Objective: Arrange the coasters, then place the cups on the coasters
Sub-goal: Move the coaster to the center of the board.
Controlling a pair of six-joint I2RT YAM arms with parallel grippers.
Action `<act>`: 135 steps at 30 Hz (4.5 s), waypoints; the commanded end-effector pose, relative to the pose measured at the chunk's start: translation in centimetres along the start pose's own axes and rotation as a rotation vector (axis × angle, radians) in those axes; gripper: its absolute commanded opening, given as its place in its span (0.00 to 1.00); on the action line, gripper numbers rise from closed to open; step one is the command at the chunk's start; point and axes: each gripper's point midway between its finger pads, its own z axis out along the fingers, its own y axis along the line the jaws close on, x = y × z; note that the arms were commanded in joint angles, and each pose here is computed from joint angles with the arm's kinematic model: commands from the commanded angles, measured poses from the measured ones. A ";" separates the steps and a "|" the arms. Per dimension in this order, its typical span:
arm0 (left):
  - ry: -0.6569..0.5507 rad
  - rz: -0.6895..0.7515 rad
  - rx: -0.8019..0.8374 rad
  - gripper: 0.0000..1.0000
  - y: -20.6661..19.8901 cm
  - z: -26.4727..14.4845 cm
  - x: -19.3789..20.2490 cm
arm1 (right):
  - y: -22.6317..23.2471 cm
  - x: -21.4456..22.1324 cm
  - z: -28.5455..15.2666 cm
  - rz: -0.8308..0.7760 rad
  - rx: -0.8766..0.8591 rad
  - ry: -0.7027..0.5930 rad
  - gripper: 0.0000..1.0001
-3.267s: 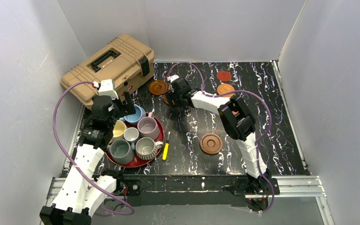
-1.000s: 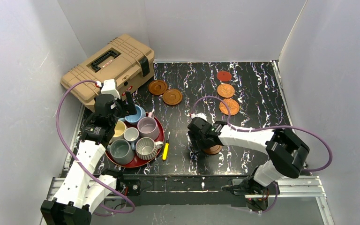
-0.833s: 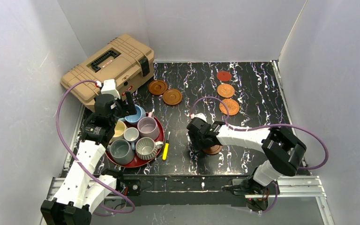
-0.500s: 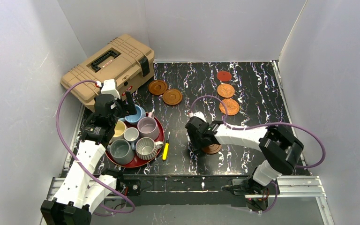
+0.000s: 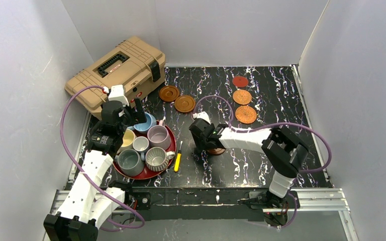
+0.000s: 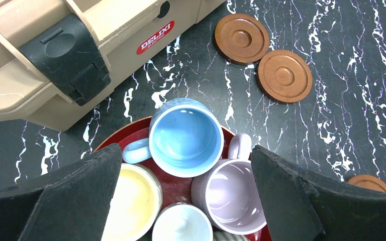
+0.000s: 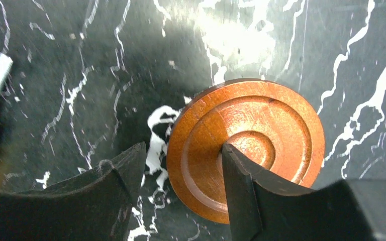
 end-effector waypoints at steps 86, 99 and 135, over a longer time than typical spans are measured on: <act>0.003 0.007 -0.011 0.99 0.1 0.2 -0.6 | -5.2 -5.7 8.0 0.049 -0.009 -0.100 0.78; -0.002 0.007 -0.015 0.99 0.2 0.1 -0.7 | -5.6 -6.0 8.6 0.094 0.006 -0.107 0.78; -0.004 0.005 -0.008 0.99 0.1 0.1 -0.8 | -5.4 -6.2 6.2 0.096 -0.041 -0.089 0.91</act>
